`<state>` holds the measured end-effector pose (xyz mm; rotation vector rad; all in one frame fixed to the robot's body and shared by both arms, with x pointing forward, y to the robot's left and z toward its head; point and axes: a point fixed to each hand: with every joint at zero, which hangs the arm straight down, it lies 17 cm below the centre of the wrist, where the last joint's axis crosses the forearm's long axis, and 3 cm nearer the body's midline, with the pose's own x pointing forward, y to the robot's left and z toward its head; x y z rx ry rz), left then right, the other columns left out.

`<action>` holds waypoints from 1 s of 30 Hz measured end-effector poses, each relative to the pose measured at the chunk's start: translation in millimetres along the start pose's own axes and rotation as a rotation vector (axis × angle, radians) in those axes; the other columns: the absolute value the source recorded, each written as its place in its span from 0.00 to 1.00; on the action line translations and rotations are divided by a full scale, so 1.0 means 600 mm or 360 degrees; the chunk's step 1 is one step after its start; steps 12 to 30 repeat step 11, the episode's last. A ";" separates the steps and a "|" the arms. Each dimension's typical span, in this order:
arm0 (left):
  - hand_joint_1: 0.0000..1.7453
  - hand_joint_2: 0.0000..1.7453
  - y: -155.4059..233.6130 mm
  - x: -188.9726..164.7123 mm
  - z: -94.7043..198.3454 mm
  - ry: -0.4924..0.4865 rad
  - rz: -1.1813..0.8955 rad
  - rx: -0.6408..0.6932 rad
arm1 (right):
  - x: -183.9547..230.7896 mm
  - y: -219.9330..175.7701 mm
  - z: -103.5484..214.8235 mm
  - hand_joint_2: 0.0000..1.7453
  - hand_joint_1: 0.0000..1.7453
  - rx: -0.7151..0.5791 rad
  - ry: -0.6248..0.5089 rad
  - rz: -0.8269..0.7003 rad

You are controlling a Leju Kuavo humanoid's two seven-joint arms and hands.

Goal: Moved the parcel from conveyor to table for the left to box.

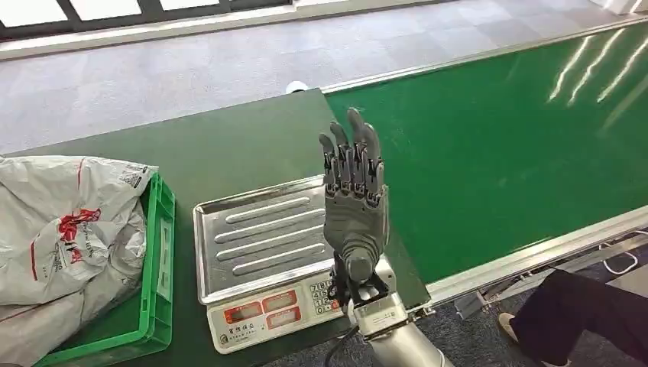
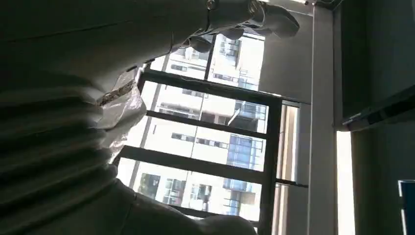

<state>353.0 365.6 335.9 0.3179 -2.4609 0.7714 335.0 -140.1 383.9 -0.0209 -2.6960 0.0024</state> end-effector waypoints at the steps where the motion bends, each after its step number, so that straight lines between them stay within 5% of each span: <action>1: 0.00 1.00 0.000 0.007 -0.003 -0.0011 0.0028 0.0009 | -0.003 -0.003 0.000 1.00 0.00 -0.0025 0.0018 -0.0026; 10: 0.00 1.00 -0.122 0.089 0.023 -0.0282 -0.0229 -0.0208 | -0.013 -0.096 0.000 1.00 0.00 -0.0634 0.0108 0.0335; 30: 0.00 1.00 -0.140 0.093 0.035 -0.0292 -0.0246 -0.0194 | -0.009 -0.095 -0.003 1.00 0.00 -0.0641 0.0097 0.0359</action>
